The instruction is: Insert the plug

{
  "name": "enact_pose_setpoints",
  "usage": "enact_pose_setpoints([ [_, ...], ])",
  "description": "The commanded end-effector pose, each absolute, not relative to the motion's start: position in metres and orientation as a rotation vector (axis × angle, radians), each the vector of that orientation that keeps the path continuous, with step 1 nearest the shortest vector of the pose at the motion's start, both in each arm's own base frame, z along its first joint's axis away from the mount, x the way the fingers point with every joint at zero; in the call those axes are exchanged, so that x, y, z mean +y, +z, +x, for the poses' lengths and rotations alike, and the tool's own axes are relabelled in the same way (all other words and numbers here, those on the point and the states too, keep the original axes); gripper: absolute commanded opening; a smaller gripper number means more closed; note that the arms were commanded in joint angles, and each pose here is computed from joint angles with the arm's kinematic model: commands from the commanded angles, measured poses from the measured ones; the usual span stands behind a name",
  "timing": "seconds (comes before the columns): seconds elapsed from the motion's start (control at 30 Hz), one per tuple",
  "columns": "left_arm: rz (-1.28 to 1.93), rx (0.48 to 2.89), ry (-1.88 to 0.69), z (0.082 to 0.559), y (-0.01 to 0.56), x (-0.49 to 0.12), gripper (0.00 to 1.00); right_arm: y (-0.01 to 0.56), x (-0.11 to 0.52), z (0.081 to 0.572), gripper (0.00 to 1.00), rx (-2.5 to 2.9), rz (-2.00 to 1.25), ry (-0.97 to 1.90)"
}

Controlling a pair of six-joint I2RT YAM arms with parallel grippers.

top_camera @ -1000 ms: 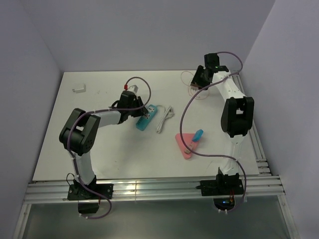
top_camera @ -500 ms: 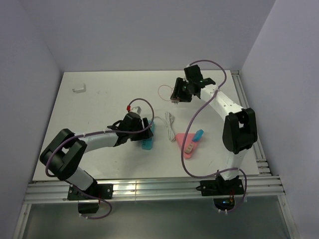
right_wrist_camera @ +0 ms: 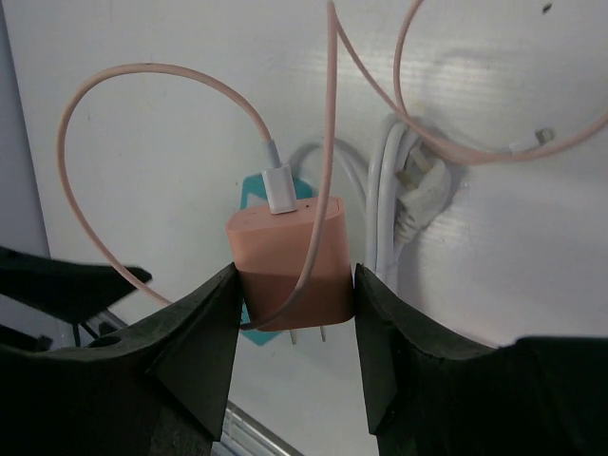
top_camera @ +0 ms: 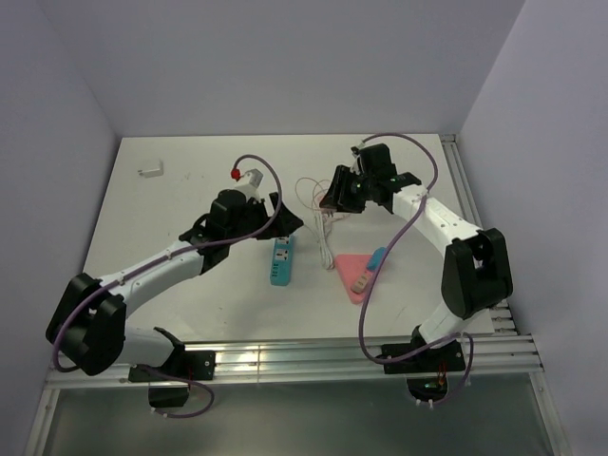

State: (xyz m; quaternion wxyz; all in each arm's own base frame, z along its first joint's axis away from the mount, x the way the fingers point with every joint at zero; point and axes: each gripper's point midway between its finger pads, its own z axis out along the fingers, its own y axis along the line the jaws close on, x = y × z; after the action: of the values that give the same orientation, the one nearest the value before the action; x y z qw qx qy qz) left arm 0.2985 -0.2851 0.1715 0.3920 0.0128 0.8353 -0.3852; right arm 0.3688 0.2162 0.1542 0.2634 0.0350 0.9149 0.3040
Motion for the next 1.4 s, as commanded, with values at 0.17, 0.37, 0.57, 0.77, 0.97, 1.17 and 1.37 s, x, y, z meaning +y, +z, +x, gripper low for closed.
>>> enact_pose_setpoints([
  [0.17,0.04,2.005,-1.285,0.324,0.215,-0.315,0.91,0.181,0.235,0.344,0.0,2.337,-0.08,0.953],
  [0.37,0.034,2.054,-1.386,0.33,0.212,-0.333,0.89,0.163,0.239,0.334,0.0,2.353,-0.197,0.865],
  [0.57,-0.006,2.123,-1.358,0.34,0.191,-0.338,0.86,0.165,0.248,0.331,0.0,2.329,-0.275,0.814],
  [0.77,-0.049,2.152,-1.328,0.345,0.179,-0.335,0.61,0.174,0.253,0.322,0.0,2.289,-0.336,0.781],
  [0.97,-0.036,2.148,-1.367,0.34,0.178,-0.334,0.55,0.177,0.257,0.314,0.0,2.259,-0.404,0.796],
  [1.17,-0.06,2.153,-1.348,0.338,0.176,-0.32,0.57,0.174,0.264,0.306,0.0,2.246,-0.482,0.799],
  [1.37,-0.02,2.166,-1.367,0.333,0.179,-0.316,0.52,0.177,0.272,0.301,0.0,2.225,-0.526,0.78],
])
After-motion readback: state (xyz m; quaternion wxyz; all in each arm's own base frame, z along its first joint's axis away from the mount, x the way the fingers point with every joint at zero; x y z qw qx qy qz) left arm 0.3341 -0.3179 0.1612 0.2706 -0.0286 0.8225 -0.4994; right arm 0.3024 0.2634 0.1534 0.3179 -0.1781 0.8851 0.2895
